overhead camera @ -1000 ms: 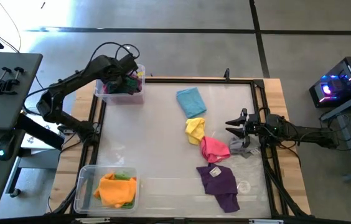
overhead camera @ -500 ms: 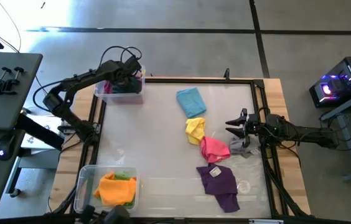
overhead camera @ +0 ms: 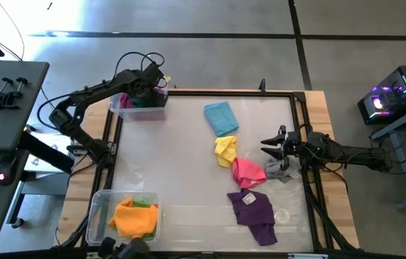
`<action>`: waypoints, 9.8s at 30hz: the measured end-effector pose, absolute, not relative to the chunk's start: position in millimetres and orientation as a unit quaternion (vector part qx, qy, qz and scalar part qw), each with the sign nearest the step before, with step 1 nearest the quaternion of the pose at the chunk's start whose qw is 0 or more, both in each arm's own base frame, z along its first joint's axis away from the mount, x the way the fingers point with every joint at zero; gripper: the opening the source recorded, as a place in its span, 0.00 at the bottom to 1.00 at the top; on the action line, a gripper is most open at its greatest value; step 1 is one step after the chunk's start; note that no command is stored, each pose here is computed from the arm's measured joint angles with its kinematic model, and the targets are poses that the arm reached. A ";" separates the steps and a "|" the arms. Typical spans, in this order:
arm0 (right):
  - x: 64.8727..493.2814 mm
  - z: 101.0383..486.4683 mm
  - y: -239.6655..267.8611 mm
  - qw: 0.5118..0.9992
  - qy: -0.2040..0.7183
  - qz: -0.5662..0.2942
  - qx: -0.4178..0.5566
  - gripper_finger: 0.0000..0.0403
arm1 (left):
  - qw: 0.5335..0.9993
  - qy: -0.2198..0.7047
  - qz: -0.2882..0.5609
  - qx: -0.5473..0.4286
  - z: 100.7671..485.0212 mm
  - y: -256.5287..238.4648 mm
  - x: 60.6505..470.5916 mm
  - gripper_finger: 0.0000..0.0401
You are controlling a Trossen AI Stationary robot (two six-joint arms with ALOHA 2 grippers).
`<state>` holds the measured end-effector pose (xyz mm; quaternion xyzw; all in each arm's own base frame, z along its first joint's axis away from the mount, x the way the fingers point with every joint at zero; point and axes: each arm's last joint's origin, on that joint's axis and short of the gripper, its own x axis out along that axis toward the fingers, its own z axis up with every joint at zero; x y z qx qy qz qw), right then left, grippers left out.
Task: Sort towels by color in basket
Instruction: Put the dark green towel into the top transparent bin, then put the blue towel into the bottom transparent bin, then put the yellow towel into the bottom transparent bin
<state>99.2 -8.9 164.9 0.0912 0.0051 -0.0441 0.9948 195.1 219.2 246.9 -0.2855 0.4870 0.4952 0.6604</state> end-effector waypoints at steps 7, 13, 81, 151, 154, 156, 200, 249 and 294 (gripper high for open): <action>99.2 165.0 -8.8 0.995 0.005 -0.044 0.091 0.34 | 0.722 0.414 0.499 -0.242 295.0 185.4 188.7 0.28; 99.2 165.0 -8.9 0.995 0.005 -0.044 0.091 0.34 | 0.778 0.341 0.502 -0.164 331.3 136.3 194.9 0.28; 99.5 164.6 -8.9 0.990 0.006 -0.044 0.131 0.34 | 0.912 0.329 0.244 -0.007 84.2 102.1 419.2 0.21; 99.6 164.5 -8.9 0.990 0.007 -0.045 0.131 0.34 | 0.658 0.551 0.292 -0.423 384.1 -206.2 209.3 0.00; 99.6 164.5 -8.9 0.990 0.007 -0.045 0.131 0.34 | 0.633 0.554 0.310 -0.443 379.8 -216.9 199.5 0.00; 99.6 164.5 -8.9 0.990 0.007 -0.045 0.131 0.34 | 0.607 0.564 0.329 -0.453 374.7 -220.9 194.5 0.00; 99.6 164.5 -8.9 0.990 0.007 -0.045 0.131 0.34 | 0.611 0.598 0.386 -0.346 277.5 -228.2 169.9 0.23; 99.6 164.5 -8.9 0.990 0.007 -0.045 0.131 0.34 | 0.978 0.136 0.154 -0.024 206.1 -107.2 390.3 0.08; 99.7 164.3 -8.9 0.990 0.008 -0.045 0.131 0.34 | 0.928 0.366 0.065 0.012 91.8 -14.5 429.7 0.04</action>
